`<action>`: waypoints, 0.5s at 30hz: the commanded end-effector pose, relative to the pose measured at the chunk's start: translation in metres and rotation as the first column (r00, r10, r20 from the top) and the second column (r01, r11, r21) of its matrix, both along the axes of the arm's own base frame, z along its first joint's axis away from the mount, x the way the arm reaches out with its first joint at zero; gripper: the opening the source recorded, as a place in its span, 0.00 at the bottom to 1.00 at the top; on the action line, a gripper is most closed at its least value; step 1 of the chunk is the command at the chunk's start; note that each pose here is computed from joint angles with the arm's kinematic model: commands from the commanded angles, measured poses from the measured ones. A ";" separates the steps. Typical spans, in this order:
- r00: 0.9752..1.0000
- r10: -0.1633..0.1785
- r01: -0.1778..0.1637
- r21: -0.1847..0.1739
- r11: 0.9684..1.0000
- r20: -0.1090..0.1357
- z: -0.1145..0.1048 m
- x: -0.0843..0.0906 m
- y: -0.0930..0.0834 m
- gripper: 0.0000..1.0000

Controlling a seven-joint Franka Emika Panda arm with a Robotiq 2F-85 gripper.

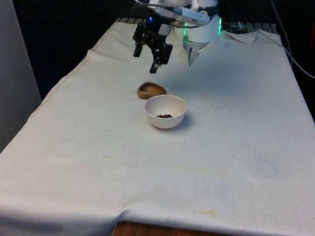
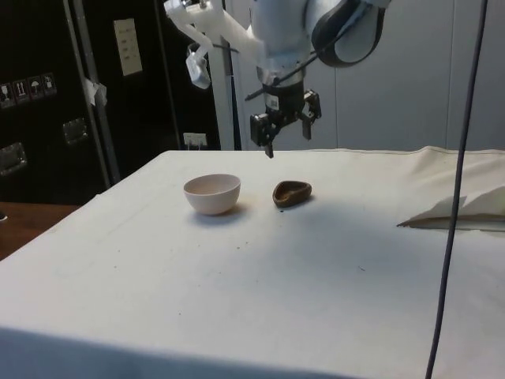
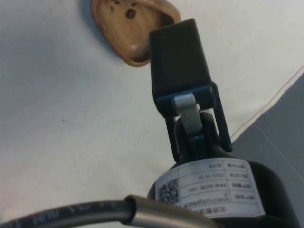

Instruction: Pour the coffee beans from the cup into the bowl.

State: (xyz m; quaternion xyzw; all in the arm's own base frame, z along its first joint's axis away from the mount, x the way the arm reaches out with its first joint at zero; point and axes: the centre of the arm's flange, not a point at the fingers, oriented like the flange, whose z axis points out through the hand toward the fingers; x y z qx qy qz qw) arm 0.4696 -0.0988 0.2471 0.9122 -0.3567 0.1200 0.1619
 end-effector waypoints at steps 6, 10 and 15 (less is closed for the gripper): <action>1.000 -0.007 0.007 0.005 1.000 -0.007 0.016 -0.003 0.010 1.00; 1.000 -0.012 0.012 0.005 1.000 -0.007 0.021 -0.004 0.013 1.00; 1.000 -0.021 0.021 0.015 1.000 -0.007 0.028 -0.006 0.020 1.00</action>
